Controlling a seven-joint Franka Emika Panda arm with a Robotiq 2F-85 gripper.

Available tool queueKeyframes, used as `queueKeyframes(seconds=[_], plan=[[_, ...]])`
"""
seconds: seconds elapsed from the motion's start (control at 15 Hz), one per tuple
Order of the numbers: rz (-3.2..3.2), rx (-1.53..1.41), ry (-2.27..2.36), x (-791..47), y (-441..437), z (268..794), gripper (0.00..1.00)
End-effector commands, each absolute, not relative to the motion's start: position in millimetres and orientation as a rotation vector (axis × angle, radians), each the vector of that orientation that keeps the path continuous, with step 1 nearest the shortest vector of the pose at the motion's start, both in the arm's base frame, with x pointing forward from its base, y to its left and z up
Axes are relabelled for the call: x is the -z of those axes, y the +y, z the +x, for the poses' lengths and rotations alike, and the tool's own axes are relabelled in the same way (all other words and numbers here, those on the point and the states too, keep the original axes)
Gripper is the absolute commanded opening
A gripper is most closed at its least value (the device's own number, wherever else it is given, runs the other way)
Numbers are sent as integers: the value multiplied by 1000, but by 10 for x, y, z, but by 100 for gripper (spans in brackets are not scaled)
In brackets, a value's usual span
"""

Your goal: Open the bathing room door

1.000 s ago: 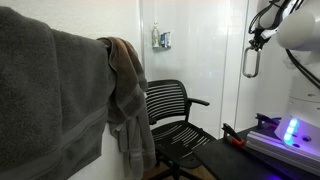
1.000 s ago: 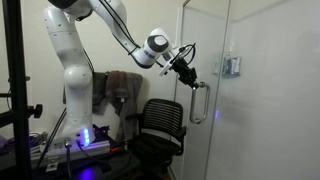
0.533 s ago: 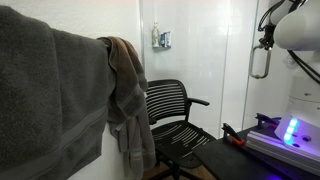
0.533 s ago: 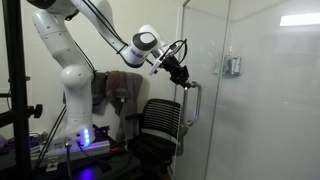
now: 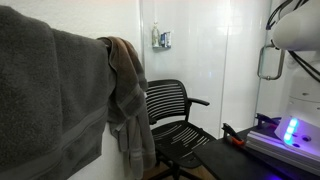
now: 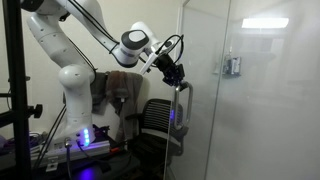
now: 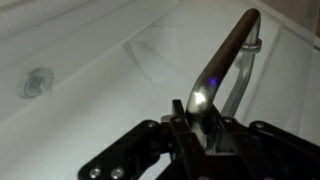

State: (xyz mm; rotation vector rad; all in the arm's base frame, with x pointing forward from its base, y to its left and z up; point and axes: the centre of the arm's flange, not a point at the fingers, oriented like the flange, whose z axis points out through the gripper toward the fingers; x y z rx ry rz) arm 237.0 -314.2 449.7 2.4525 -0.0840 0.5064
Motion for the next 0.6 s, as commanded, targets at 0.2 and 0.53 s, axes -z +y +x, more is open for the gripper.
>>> queueKeyframes(seconds=[0.2,0.53], plan=[[2437,-473,-27,-4469,-3150,2173,24],[2435,-471,-23,-4467,-3149,2134,24]])
